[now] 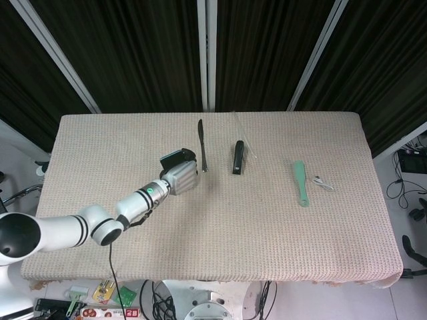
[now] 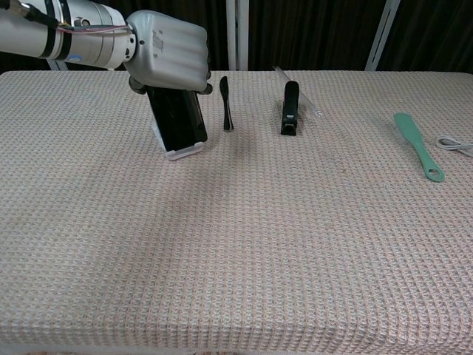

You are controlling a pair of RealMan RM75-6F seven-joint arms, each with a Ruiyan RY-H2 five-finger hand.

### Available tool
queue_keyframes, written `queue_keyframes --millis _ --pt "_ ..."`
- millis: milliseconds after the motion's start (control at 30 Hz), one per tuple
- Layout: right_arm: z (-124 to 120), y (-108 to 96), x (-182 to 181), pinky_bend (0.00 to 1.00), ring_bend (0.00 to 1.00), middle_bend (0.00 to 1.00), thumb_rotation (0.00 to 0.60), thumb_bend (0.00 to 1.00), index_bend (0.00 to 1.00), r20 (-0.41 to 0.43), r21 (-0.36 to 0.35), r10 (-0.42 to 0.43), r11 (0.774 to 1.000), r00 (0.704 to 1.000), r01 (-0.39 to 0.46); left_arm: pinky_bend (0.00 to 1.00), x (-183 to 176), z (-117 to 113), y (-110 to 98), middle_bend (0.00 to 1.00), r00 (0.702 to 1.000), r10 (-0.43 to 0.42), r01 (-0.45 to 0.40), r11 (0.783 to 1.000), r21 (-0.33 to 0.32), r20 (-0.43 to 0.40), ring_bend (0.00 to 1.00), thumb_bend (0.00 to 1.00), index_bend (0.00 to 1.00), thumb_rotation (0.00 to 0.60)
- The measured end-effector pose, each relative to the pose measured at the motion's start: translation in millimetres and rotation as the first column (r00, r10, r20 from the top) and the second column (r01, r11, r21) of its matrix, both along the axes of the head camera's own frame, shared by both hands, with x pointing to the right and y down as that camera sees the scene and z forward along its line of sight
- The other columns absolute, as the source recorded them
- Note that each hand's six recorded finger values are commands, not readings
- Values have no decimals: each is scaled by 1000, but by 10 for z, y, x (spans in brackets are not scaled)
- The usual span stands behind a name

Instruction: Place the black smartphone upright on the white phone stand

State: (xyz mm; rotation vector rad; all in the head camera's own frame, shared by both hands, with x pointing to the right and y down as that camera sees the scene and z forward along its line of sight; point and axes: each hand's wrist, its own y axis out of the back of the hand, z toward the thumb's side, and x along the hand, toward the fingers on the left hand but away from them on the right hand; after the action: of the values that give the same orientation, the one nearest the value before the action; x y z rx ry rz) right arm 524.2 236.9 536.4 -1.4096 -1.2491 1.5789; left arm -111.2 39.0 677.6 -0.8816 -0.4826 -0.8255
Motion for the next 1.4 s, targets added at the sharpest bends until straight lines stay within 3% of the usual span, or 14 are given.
queue_keyframes --millis 300,1400 --pt "24 15 17 0 0 0 600 295 0 -1 -12 9 1000 1000 -9 384 -13 33 19 460 1000 6 -6 1000 -2 8 387 464 514 600" --pt "38 10 16 0 0 0 600 296 0 0 -26 17 1000 1000 -17 382 -25 5 78 456 1000 9 -9 1000 -8 19 385 471 584 600"
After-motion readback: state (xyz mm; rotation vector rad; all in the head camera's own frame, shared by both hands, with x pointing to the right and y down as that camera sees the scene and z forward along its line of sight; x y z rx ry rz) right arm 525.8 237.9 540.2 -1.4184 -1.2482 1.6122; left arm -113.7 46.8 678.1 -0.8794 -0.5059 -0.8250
